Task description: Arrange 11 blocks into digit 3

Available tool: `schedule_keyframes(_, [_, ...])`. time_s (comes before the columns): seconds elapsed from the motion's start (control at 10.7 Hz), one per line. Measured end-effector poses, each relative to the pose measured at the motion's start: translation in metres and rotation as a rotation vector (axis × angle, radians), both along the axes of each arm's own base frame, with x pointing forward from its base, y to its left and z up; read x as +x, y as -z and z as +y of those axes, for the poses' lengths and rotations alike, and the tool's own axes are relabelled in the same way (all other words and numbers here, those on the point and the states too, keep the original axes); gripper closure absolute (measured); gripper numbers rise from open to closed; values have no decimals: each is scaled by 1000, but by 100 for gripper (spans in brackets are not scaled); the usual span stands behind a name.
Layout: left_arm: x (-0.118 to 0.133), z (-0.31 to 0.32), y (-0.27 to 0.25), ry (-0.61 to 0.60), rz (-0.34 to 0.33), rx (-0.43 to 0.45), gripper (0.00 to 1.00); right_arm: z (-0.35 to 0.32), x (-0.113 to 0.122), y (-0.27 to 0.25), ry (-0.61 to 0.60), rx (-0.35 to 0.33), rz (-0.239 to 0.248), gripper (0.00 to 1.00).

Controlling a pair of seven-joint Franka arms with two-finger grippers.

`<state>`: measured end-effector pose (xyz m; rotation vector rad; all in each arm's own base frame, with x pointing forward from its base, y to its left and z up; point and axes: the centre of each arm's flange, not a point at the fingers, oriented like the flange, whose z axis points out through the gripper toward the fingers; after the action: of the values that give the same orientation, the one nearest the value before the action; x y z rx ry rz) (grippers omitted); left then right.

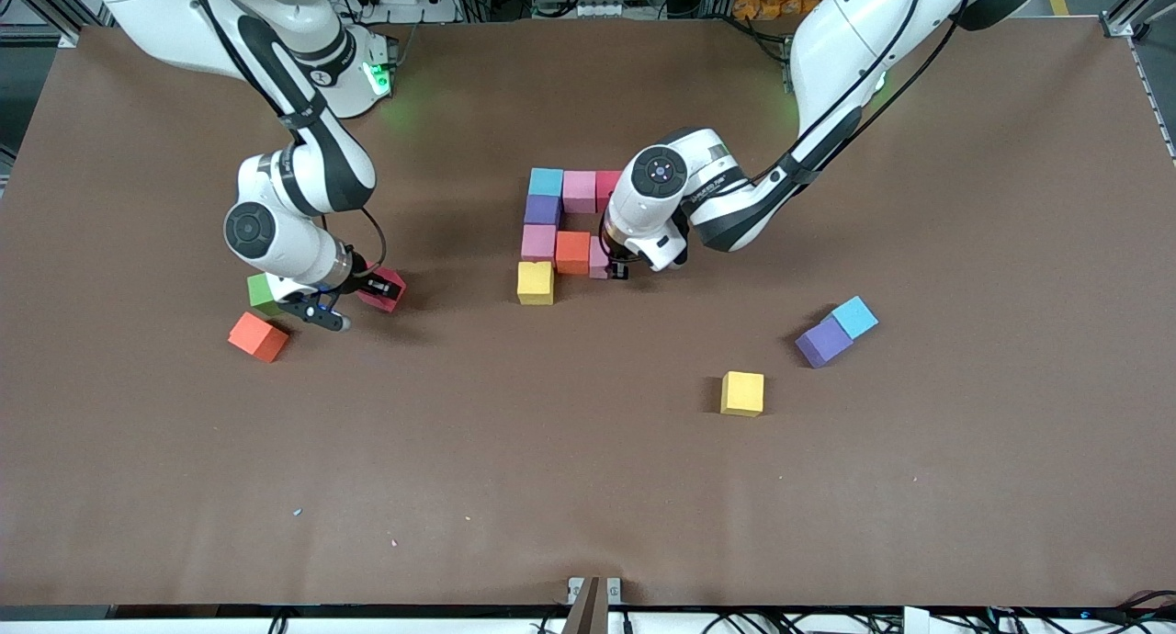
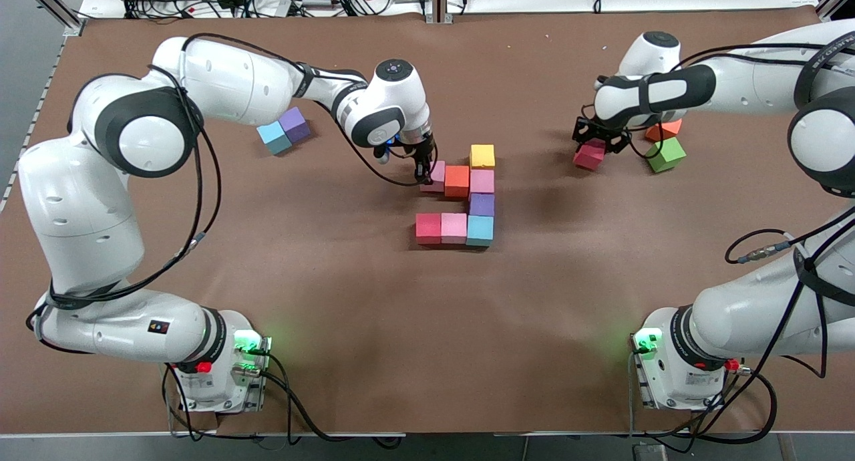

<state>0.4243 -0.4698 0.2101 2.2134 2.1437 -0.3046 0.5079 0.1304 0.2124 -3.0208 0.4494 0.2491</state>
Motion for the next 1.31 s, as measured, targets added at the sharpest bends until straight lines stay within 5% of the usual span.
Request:
schedule_keyframes(0.37, [-2,-1,4,3,8,1,47,95,61,-47,-192,30,63,39])
schedule_keyframes(0.84, [-3,-3,4,4,8,0,45,169,130,-25,-312,24,22,39])
schedule_keyframes(0.94, [-4,-4,5,7,9,0,39,184,133,-19,-311,28,21,39])
schedule_keyframes(1.22, [-10,-10,5,21,11,4,0,232,133,-5,-273,26,17,39])
schedule_keyframes(1.31, [-9,-9,5,22,14,14,0,246,129,0,-280,21,17,39])
